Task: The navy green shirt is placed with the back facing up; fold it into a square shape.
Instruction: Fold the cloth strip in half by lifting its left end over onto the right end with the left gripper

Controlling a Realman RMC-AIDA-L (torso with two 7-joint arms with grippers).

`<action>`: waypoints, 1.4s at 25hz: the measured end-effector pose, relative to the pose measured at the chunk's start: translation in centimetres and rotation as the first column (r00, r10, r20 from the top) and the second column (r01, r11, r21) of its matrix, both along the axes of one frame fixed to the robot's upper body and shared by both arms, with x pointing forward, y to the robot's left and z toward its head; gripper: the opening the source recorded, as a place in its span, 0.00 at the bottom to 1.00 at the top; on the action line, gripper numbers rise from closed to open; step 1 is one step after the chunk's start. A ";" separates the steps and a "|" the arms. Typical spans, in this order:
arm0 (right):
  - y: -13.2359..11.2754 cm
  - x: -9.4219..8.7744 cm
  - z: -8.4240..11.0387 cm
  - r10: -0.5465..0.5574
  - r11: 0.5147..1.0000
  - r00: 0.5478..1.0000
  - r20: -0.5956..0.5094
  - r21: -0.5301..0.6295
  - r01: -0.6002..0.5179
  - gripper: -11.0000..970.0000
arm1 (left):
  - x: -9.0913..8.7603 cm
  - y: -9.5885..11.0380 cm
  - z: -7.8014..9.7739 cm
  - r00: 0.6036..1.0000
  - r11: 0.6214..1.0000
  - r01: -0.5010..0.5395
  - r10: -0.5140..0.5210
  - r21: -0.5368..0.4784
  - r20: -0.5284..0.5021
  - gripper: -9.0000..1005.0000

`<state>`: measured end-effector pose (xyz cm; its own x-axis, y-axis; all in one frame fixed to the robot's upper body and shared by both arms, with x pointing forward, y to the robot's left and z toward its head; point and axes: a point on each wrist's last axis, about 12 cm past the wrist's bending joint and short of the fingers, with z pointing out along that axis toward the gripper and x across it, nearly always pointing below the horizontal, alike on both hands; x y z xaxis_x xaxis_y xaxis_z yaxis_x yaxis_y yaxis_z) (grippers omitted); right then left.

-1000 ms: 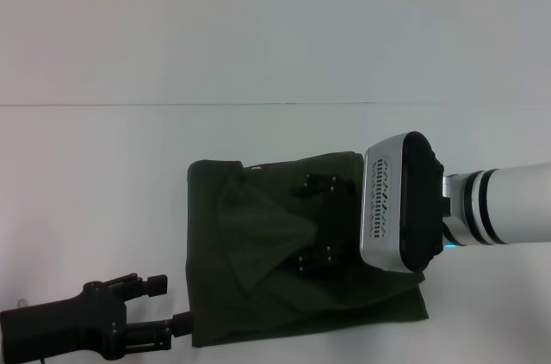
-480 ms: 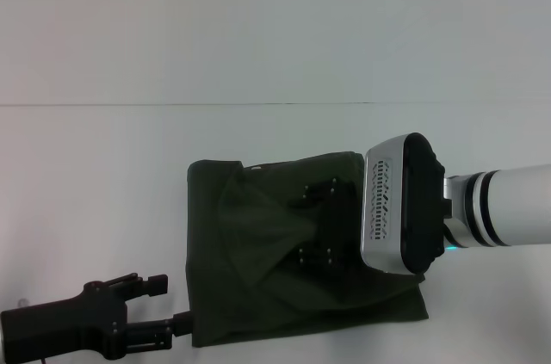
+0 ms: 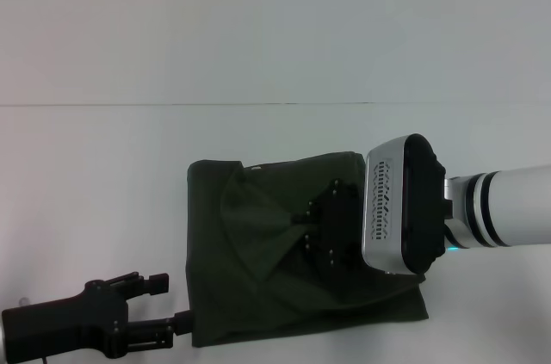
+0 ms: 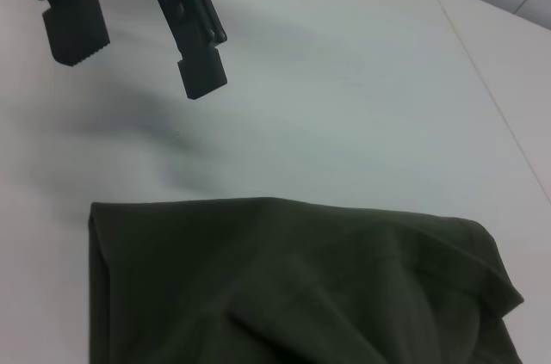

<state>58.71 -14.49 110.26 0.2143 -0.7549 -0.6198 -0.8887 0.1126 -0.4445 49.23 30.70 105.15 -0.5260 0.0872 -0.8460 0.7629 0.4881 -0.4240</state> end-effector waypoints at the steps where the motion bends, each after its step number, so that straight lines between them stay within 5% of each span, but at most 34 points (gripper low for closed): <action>1: 0.0 0.0 0.0 0.000 1.000 1.000 0.000 0.000 0.000 0.32 | 0.0 0.0 0.0 1.000 1.000 0.000 0.000 0.000 0.000 0.90; 13: -0.3 0.3 0.2 -0.068 0.997 0.996 -0.050 0.042 0.070 0.03 | 0.1 0.0 0.0 1.000 1.000 -0.005 0.005 -0.002 0.003 0.90; 18: -2.1 1.0 0.8 -0.196 0.966 0.973 -0.119 0.147 0.212 0.03 | 0.1 0.0 0.1 1.000 1.000 -0.008 0.008 -0.004 0.004 0.90; 26: -6.7 2.2 0.5 -0.362 0.821 0.878 -0.312 0.339 0.459 0.03 | 0.1 -0.1 0.0 1.000 1.000 -0.011 0.011 -0.006 0.004 0.90; 35: -9.1 3.0 -1.7 -0.440 0.647 0.741 -0.507 0.393 0.653 0.03 | 0.0 -0.2 -0.1 1.000 1.000 -0.011 0.011 -0.010 0.001 0.90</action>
<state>61.76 -23.60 108.53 -0.4303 -0.1970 -0.8809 -0.6544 0.7403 0.1540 49.27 30.45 105.07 -0.5260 0.0728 -0.8474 0.7580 0.4919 -0.4283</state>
